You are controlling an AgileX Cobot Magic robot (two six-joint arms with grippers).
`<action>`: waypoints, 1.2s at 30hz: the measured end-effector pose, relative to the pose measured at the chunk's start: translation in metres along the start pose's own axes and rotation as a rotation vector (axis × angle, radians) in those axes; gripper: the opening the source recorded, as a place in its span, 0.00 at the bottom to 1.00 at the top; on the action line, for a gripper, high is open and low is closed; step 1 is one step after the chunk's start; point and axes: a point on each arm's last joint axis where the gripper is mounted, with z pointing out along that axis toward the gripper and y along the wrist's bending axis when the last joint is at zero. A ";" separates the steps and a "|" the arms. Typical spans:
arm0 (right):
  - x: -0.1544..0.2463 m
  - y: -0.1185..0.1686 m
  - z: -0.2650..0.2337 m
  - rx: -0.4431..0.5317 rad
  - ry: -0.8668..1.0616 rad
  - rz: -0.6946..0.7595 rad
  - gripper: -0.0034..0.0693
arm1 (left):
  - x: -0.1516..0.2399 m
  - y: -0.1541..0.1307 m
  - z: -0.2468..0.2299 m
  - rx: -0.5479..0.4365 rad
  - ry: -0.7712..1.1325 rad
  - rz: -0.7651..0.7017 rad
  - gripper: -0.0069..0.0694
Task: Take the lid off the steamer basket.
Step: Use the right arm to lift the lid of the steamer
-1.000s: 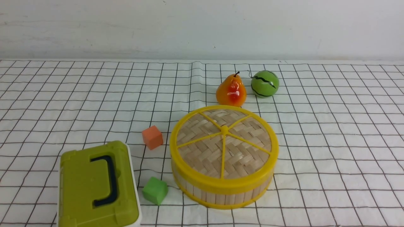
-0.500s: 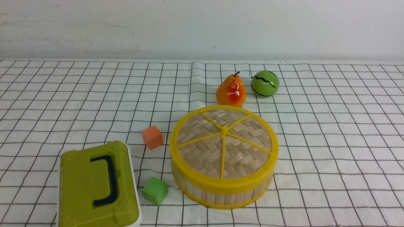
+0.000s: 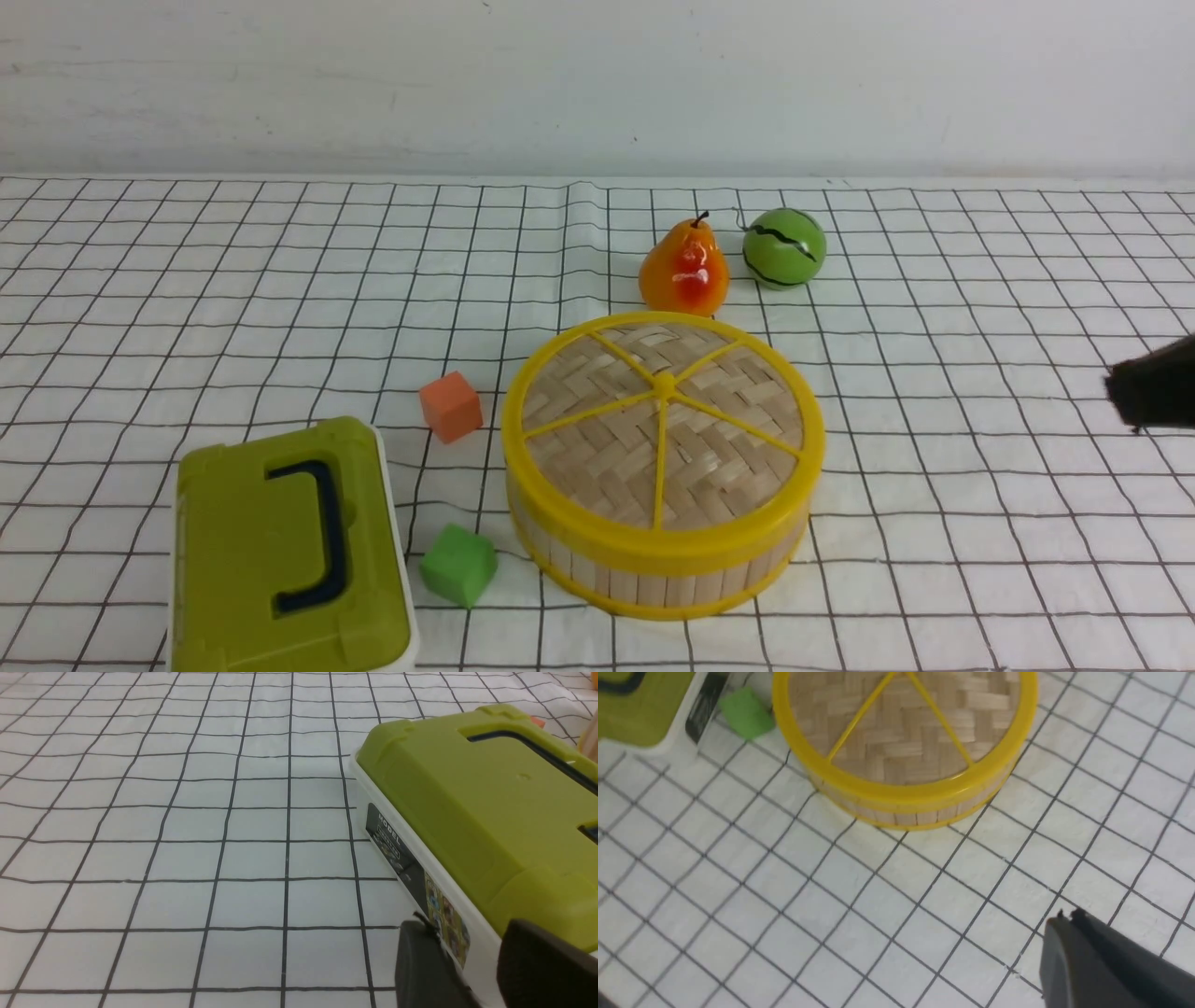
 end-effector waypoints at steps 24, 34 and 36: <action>-0.096 0.020 0.141 -0.025 0.306 -0.133 0.39 | 0.000 0.000 0.000 0.000 0.000 0.000 0.40; -0.112 0.023 0.186 0.024 0.270 -0.066 0.65 | 0.000 0.000 0.000 0.000 0.000 0.000 0.40; -0.113 0.024 0.196 0.000 0.261 -0.044 0.65 | 0.000 0.000 0.000 0.000 0.000 0.000 0.40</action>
